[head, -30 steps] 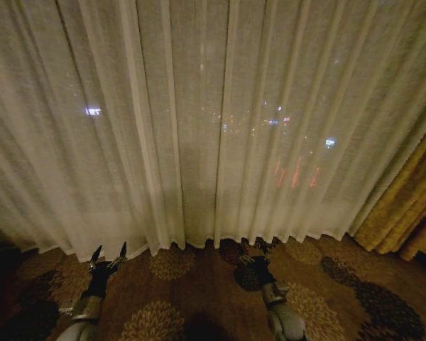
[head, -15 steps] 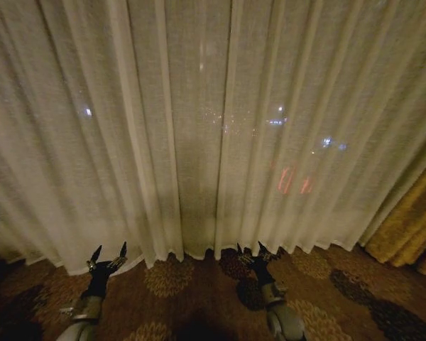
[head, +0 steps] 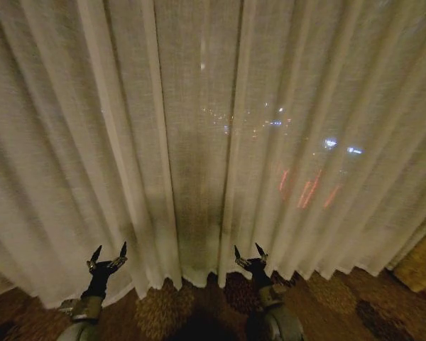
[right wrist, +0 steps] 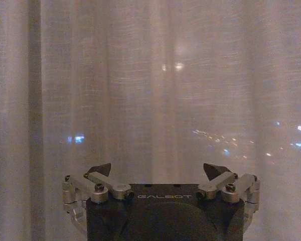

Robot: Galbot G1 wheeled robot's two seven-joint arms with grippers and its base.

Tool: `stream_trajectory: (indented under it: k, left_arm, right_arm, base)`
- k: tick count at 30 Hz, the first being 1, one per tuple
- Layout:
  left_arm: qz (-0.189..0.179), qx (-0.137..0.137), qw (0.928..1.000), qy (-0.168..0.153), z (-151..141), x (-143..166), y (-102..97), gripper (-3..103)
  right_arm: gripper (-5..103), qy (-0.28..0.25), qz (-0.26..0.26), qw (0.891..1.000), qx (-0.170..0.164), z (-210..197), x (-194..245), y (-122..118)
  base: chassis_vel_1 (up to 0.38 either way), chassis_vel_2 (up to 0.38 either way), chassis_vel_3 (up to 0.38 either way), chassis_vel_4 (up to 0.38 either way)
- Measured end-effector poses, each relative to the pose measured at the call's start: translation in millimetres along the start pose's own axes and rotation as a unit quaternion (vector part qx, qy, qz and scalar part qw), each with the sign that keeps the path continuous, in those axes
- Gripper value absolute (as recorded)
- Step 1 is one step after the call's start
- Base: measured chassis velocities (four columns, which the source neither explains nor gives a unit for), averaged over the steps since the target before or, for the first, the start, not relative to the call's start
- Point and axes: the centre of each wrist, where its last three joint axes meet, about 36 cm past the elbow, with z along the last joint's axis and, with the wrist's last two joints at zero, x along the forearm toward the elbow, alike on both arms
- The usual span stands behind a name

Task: Open the curtains by pulling them apart, changing their state from closed to fully open.

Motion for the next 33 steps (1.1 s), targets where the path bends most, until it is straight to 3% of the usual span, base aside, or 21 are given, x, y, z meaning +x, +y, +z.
stream_trajectory:
  k: [4, 14, 26, 33]
  left_arm:
    - [0.0, 0.0, 1.0, 0.0, 0, 0, -0.1, 100]
    - [0.0, 0.0, 1.0, 0.0, 0, 0, -0.1, 100]
    - [0.0, 0.0, 1.0, 0.0, 0, 0, -0.1, 100]
    - [0.0, 0.0, 1.0, 0.0, 0, 0, -0.1, 100]
  right_arm:
    - [100, -0.017, 0.0, 1.0, -0.009, 3, -4, 1]
    - [100, -0.014, 0.025, 0.999, 0.043, 13, -26, 4]
    - [100, -0.015, 0.021, 0.999, 0.039, 23, -53, 16]
    - [100, -0.023, 0.025, 0.999, 0.035, 23, -90, 14]
  base:
    - [-0.332, 0.342, 0.337, -0.315]
    - [-0.107, 0.088, 0.079, -0.076]
    - [0.026, -0.018, -0.027, 0.03]
    - [0.0, 0.0, 0.0, 0.0]
